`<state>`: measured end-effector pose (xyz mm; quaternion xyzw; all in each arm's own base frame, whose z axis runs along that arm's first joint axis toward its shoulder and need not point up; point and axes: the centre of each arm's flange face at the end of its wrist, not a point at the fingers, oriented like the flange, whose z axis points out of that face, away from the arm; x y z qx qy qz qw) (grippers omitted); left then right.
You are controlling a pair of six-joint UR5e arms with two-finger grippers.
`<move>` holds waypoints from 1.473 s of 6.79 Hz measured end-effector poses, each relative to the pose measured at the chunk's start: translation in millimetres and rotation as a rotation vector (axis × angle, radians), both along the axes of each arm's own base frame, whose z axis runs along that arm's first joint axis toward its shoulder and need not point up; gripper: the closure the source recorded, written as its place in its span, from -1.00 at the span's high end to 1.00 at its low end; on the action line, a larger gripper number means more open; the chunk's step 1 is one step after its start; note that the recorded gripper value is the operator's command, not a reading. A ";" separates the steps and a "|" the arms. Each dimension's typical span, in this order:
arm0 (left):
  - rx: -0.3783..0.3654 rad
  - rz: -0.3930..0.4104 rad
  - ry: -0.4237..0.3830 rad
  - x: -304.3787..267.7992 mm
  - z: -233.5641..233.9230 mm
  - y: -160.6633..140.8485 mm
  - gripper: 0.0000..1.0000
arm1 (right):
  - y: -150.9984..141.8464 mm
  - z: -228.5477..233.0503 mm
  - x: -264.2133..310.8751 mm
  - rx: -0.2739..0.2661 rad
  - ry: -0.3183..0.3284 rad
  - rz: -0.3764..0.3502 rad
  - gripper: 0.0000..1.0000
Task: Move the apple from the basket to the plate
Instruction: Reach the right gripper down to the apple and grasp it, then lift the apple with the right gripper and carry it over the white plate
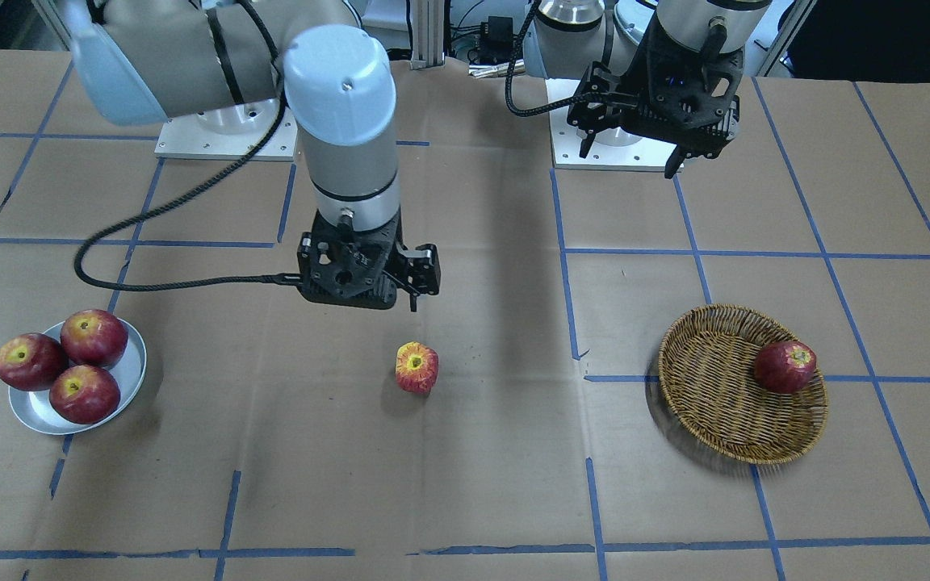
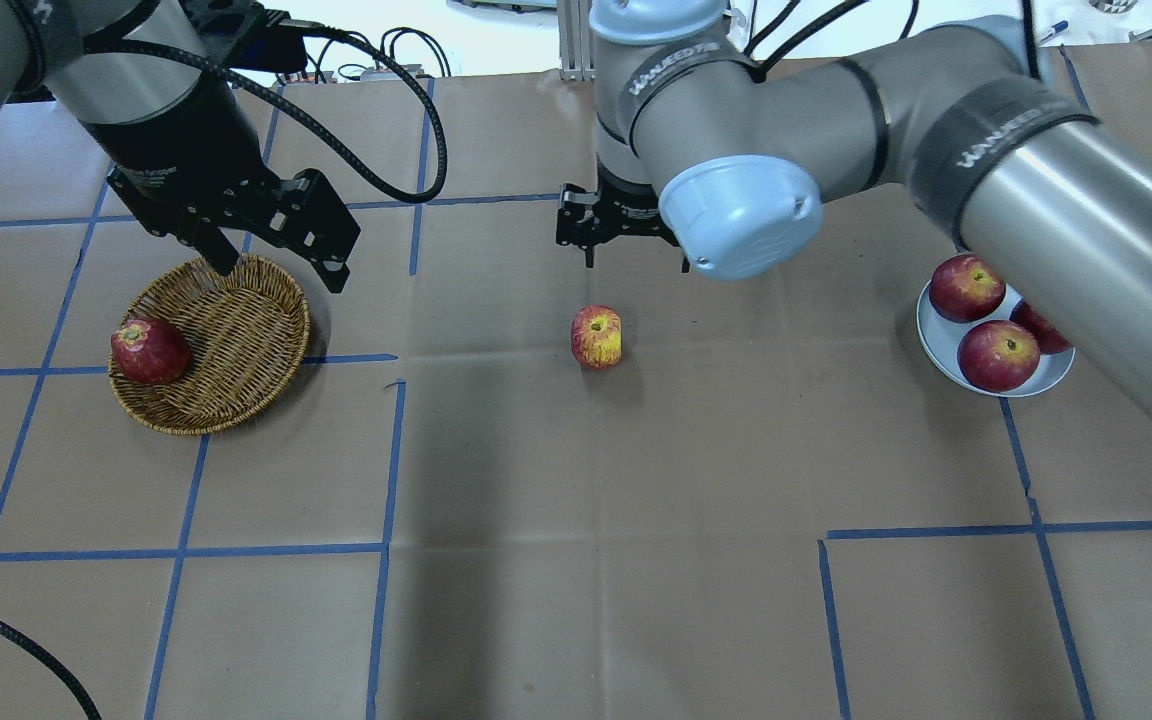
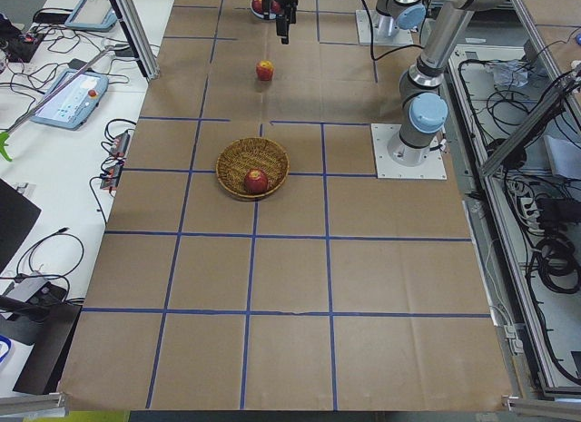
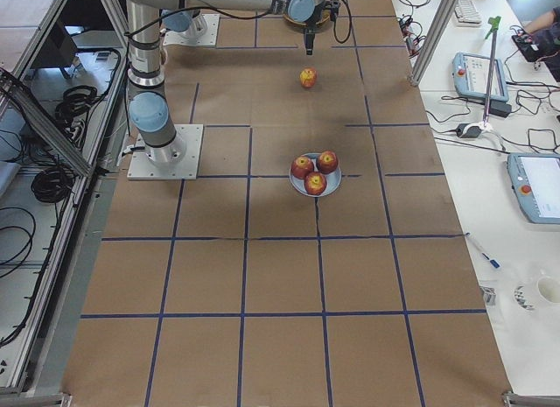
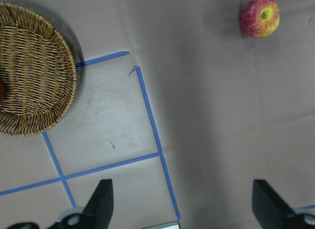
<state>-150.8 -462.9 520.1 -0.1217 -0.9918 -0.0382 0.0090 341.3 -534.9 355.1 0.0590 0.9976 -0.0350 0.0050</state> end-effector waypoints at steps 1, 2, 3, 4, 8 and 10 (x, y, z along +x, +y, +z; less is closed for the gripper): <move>0.000 -0.002 -0.014 1.3 -1.7 -0.9 0.98 | -5.8 -27.5 16.8 -0.003 -0.002 -0.018 1.00; -0.004 -0.002 -0.019 1.5 -4.0 -4.0 0.98 | -11.5 -51.8 25.2 -0.003 0.001 -0.025 1.00; -0.014 -0.004 -0.020 0.9 -6.3 -8.2 0.98 | -15.2 -74.0 28.8 0.010 0.008 -0.023 1.00; -0.020 -0.006 -0.020 0.2 -8.0 -8.7 0.98 | -16.7 -95.6 29.5 0.022 0.017 -0.020 1.00; -0.022 -0.012 -0.022 -0.5 -33.2 14.4 0.98 | -16.0 -150.8 24.2 0.000 0.054 -0.016 0.41; -0.025 -0.011 -0.022 -0.7 -38.4 13.2 0.98 | -18.3 -158.7 25.5 -0.005 0.048 -0.017 0.00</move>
